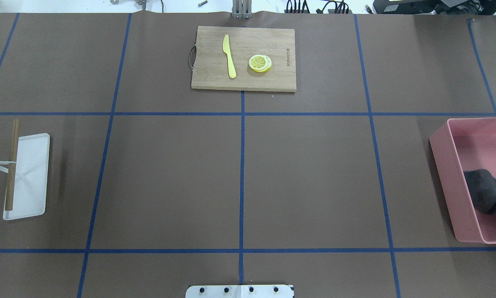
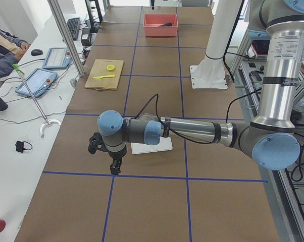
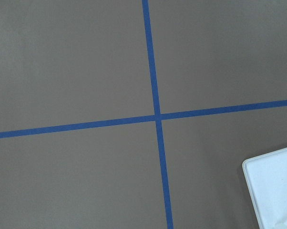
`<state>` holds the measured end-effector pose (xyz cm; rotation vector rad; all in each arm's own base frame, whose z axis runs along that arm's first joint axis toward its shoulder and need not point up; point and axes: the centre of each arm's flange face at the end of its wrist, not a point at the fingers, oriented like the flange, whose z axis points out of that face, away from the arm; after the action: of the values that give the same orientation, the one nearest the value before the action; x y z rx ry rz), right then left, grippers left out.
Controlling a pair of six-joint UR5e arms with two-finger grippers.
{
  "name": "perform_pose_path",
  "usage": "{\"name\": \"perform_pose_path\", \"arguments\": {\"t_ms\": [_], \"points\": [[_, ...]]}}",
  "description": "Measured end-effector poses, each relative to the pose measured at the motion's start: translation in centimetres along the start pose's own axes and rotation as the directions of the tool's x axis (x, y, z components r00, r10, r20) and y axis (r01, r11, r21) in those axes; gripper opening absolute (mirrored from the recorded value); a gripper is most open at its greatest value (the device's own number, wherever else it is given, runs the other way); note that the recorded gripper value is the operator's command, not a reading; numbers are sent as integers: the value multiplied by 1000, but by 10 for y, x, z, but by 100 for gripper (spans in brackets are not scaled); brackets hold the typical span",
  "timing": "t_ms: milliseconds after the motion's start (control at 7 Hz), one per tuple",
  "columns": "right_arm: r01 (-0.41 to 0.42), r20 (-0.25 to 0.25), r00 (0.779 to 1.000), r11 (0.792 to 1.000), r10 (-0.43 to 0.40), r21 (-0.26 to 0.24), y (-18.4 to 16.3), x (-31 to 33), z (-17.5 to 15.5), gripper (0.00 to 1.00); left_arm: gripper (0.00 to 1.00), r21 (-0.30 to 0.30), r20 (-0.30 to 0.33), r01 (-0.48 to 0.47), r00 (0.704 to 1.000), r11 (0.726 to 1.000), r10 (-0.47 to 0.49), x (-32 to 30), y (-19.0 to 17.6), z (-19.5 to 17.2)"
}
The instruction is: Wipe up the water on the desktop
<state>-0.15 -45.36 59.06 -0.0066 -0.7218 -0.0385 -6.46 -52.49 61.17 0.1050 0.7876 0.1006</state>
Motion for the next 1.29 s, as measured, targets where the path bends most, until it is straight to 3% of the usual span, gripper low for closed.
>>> {"name": "perform_pose_path", "arguments": {"t_ms": [714, 1286], "points": [[-11, 5, 1000, 1000, 11, 3, 6, 3, -3, 100, 98, 13, 0, -14, 1000, 1000, 14, 6, -3, -6], [-19, 8, 1000, 1000, 19, 10, 69, 0, -20, 100, 98, 17, 1, -16, 1000, 1000, 16, 7, 1, -8]]}}
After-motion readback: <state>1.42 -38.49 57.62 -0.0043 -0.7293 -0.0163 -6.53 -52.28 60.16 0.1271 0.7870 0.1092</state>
